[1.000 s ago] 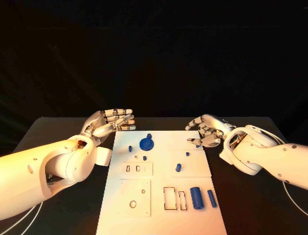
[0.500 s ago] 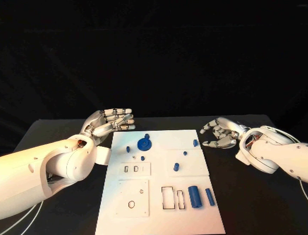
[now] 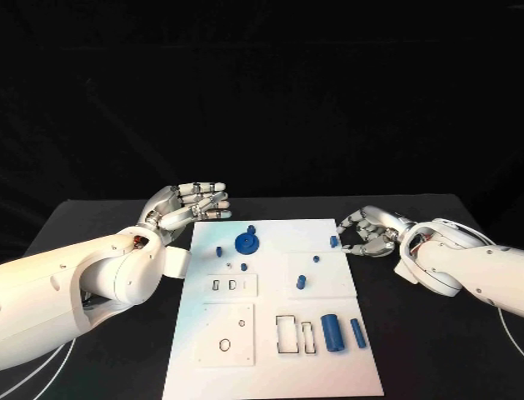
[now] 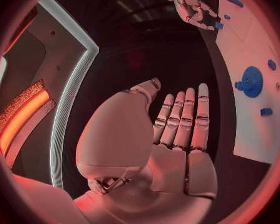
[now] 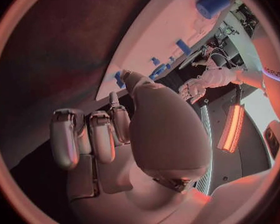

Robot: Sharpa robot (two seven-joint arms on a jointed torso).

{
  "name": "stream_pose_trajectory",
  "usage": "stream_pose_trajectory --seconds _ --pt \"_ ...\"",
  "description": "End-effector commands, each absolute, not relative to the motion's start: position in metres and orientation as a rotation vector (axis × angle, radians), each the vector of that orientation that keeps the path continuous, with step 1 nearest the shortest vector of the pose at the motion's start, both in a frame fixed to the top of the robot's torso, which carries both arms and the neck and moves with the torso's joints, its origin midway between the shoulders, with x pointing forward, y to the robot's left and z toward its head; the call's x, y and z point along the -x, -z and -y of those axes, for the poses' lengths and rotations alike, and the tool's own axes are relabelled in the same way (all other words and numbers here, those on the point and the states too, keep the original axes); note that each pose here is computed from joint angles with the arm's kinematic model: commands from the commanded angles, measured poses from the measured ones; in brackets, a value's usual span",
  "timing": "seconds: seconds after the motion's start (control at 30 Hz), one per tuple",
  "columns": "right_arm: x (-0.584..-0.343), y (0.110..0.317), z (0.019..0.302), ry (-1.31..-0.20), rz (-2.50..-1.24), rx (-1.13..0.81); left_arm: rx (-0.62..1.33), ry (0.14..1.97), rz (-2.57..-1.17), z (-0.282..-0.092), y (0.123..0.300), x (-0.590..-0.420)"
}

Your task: Assemble the parts on the task board

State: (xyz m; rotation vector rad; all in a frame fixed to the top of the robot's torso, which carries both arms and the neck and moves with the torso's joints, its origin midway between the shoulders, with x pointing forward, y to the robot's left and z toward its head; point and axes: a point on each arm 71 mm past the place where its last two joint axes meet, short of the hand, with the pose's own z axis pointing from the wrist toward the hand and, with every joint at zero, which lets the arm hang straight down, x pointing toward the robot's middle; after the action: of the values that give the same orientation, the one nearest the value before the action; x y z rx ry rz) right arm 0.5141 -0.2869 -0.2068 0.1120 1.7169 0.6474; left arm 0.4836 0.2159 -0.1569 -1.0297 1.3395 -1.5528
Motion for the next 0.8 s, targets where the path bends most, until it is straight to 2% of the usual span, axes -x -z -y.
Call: stream_pose_trajectory --seconds 0.03,0.8 --pt "-0.515 0.21 0.285 -0.658 -1.725 -0.106 1.022 1.579 -1.34 -0.213 0.156 -0.483" --pt "-0.519 0.215 0.27 -0.688 -1.725 -0.1 1.024 1.576 -1.341 -0.214 0.156 -0.484"
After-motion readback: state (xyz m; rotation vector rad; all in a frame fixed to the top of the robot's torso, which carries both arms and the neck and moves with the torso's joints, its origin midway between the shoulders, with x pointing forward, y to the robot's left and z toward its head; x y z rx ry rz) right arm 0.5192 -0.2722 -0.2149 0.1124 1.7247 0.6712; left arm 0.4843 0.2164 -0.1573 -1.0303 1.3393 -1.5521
